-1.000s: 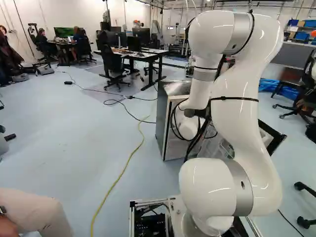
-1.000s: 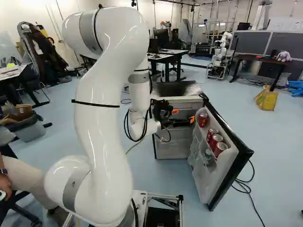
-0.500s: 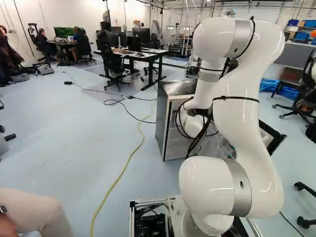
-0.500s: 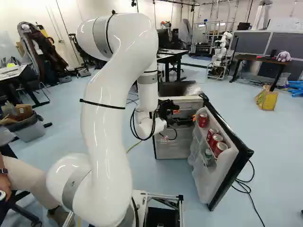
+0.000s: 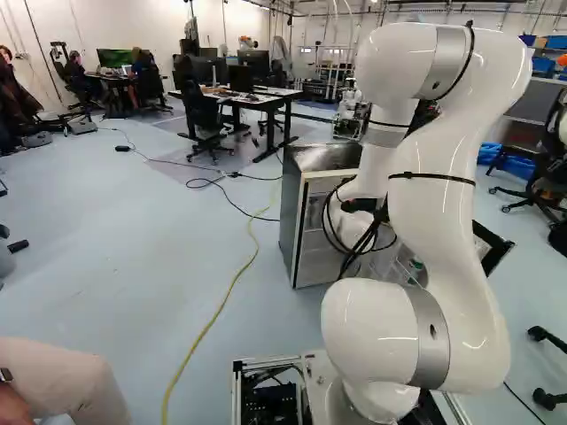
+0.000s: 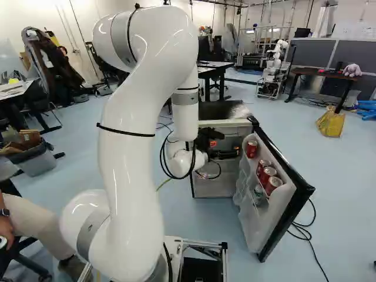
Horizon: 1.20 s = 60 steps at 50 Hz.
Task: Grab a drink from the fridge
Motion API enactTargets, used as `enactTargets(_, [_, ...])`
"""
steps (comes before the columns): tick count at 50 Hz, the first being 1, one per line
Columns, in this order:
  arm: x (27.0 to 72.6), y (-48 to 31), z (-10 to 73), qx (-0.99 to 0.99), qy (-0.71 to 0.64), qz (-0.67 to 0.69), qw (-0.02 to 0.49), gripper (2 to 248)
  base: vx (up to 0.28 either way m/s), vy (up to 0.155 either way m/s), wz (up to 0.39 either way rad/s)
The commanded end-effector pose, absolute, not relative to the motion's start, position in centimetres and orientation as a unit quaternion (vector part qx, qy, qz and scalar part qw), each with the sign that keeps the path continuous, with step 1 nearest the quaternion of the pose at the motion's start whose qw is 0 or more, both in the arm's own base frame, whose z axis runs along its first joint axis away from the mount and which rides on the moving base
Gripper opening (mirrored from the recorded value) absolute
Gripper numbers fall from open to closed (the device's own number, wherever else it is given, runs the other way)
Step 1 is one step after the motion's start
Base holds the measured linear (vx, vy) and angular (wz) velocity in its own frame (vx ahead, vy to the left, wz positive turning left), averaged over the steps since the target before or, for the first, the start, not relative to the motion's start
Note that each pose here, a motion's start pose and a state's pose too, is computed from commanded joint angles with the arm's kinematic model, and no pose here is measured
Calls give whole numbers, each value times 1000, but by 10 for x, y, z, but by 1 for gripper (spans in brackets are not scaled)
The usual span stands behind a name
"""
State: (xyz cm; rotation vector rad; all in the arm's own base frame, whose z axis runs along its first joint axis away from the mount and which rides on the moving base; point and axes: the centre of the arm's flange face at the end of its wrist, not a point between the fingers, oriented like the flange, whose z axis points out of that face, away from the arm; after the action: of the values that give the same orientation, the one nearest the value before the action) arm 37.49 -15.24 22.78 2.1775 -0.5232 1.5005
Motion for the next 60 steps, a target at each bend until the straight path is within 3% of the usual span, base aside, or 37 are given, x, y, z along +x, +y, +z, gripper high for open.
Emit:
enactTargets(28, [351,-135,222,840,-134,503,154,247,0,0,0])
enactTargets(60, [348,-137,222,838,-157,494,170,247,0,0,0])
